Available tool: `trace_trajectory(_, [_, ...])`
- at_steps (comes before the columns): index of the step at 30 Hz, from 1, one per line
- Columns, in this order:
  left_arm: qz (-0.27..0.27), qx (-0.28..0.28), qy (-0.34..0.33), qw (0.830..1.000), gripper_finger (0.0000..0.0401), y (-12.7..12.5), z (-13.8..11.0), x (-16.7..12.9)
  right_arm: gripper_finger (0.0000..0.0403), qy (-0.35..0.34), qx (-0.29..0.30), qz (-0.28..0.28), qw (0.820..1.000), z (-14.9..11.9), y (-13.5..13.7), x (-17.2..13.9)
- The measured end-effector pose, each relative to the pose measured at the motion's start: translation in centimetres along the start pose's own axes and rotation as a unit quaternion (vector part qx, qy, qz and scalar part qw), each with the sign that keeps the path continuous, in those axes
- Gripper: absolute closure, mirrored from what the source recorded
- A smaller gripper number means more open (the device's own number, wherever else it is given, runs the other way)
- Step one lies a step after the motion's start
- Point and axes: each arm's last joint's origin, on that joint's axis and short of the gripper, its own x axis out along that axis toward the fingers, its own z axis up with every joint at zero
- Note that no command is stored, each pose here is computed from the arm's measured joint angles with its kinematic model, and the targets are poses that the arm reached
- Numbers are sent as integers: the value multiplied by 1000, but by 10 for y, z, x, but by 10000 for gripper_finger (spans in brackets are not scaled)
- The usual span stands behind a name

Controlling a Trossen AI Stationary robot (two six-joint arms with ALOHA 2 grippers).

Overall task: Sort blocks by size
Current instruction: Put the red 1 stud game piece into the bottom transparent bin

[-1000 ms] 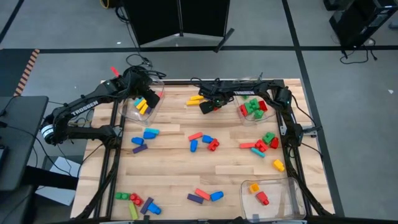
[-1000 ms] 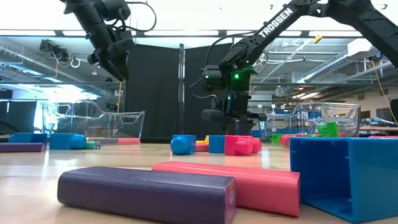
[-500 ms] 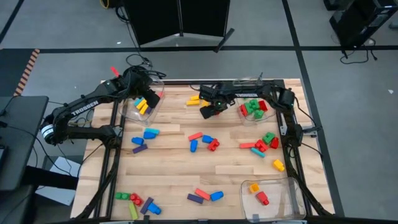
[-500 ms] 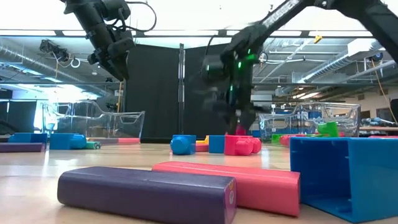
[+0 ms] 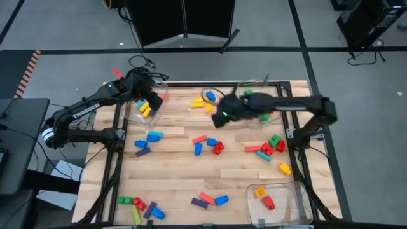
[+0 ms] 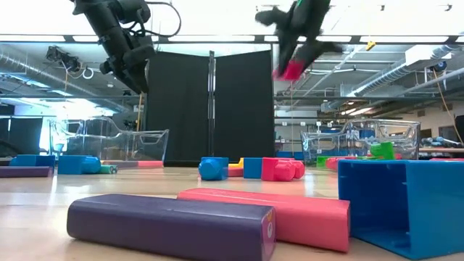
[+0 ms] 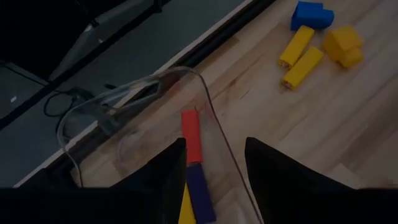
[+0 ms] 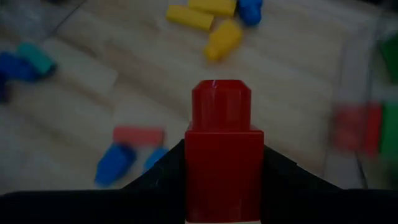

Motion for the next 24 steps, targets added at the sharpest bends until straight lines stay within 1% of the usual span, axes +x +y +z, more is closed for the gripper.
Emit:
trace_trajectory(4, [-20, 21, -7, 1000, 231, -10, -3, -9, 262, 14, 19, -2, 1000, -38, -4, -41])
trace_trajectory(9, [-76, 41, -42, 995, 231, -35, -6, -25, 262, 51, 50, -25, 997, -85, -13, -76])
trace_trajectory(11, [-99, 44, -55, 993, 231, -47, -8, -31, 262, 71, 61, -31, 995, -104, -14, -85])
trace_trajectory(16, [-112, 62, -72, 989, 231, -74, -17, -45, 262, 117, 76, -22, 990, -154, -10, -105])
trace_trajectory(20, [-128, 61, -87, 986, 231, -91, -26, -57, 262, 166, 83, -38, 982, -195, -11, -117])
trace_trajectory(24, [-149, 62, -98, 982, 231, -105, -34, -67, 262, 190, 88, -56, 976, -237, -14, -125])
